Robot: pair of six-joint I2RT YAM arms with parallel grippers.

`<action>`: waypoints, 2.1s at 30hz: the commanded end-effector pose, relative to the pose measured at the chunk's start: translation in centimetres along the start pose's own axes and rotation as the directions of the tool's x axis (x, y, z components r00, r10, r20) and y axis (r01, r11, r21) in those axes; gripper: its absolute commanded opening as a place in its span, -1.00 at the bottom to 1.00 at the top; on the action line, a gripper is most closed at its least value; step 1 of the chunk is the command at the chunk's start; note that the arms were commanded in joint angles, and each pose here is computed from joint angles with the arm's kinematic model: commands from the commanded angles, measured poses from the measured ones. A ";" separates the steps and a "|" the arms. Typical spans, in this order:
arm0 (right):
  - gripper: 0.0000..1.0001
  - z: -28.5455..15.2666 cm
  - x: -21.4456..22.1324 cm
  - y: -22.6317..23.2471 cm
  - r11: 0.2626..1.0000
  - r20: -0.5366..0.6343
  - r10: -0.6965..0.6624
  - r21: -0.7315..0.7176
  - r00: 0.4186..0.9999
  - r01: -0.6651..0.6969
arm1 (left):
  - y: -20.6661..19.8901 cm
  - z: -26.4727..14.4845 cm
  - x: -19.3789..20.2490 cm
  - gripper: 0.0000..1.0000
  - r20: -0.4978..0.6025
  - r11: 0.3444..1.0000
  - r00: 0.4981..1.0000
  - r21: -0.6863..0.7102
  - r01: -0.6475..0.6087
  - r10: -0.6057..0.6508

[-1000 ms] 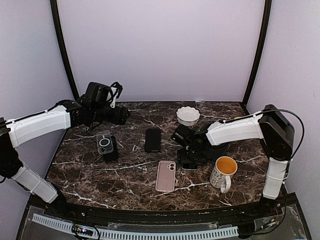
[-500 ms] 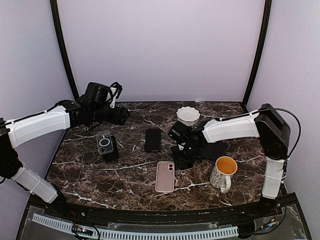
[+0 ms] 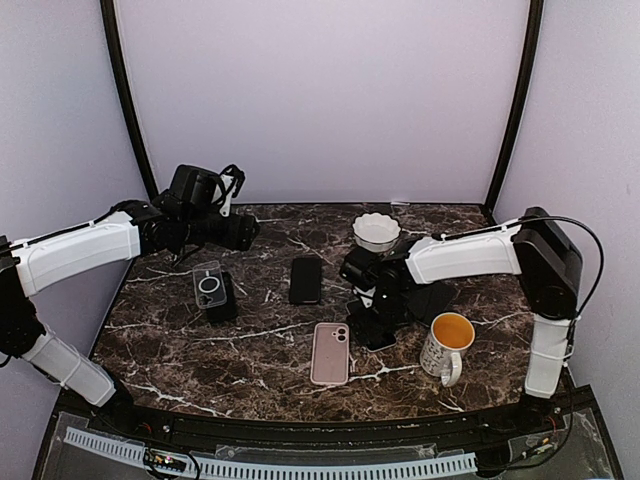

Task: Put the phone into the phone case
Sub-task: Pick up the phone at the center of the board, then pass from the right arm to the left

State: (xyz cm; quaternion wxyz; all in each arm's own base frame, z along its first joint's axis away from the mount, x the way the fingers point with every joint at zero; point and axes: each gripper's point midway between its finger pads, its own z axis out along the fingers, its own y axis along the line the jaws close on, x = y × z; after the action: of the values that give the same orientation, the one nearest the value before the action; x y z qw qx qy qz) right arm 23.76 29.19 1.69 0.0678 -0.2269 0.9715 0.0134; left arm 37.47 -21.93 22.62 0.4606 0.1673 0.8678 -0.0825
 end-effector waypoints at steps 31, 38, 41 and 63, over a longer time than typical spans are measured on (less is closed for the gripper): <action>-0.34 -19.4 -9.2 4.3 0.954 0.803 -0.264 0.138 0.534 0.265 | -11.5 -5.9 -2.9 0.82 -0.008 0.806 0.999 0.590 0.037 -0.040; -0.41 -26.5 -9.4 7.1 0.900 0.883 -0.386 0.297 0.266 0.318 | -14.0 -10.3 -4.6 0.80 -0.013 0.684 0.993 0.724 0.091 -0.119; -0.41 -27.1 -9.4 8.1 0.872 0.866 -0.444 0.358 0.231 0.334 | -14.3 -10.9 -4.8 0.67 -0.018 0.669 0.992 0.736 0.100 -0.128; -0.13 -30.5 -9.0 9.1 0.811 0.823 -0.556 0.509 0.114 0.288 | -15.4 -14.2 -6.4 -1.00 0.074 0.601 0.989 0.799 0.020 -0.132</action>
State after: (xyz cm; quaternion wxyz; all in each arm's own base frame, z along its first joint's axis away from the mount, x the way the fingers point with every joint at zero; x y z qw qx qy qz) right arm 23.67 39.55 28.16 0.5990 -0.4913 0.6323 -0.0040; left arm 25.08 -34.00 32.41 0.3360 0.3020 0.7538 -0.4771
